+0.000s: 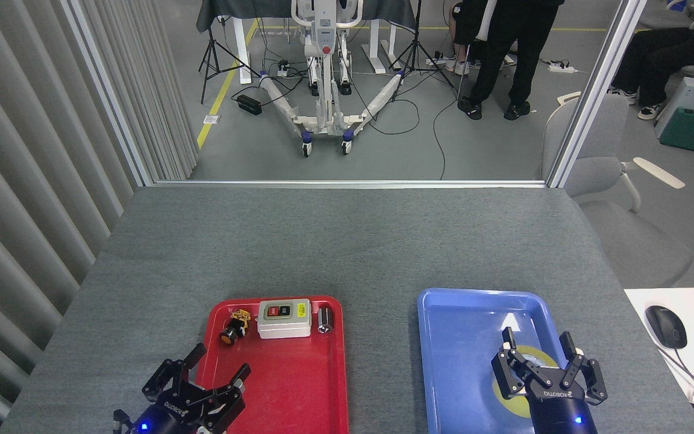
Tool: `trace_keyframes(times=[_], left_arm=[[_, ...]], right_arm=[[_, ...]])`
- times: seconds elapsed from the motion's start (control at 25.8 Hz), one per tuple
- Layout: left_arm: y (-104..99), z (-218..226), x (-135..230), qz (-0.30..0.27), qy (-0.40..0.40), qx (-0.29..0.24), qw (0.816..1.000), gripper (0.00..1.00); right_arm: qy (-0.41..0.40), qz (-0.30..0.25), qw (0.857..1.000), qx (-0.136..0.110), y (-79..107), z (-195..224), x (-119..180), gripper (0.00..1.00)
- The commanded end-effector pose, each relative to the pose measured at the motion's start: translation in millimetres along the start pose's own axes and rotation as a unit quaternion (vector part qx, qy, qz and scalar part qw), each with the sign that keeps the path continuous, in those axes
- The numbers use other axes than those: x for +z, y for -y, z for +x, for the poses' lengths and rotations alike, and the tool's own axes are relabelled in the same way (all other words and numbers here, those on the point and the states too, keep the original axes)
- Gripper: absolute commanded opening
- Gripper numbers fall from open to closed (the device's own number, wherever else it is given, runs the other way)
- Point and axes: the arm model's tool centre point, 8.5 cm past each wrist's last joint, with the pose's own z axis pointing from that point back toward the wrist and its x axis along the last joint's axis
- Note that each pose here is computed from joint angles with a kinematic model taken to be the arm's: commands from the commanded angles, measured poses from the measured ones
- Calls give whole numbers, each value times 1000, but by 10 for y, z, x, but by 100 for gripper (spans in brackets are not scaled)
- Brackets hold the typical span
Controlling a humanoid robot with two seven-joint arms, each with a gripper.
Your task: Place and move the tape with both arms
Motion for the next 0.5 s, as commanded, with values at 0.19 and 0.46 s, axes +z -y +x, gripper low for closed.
trace_keyframes(times=[0.19, 0.46], left_arm=[[-49, 68, -6, -57, 11, -15, 998, 100], [-65, -95, -24, -47, -102, -3, 994, 100]], right_arm=[[0, 0, 1000, -1, -1, 4, 1, 100], [-1, 0, 1000, -3, -4, 13, 1, 100]])
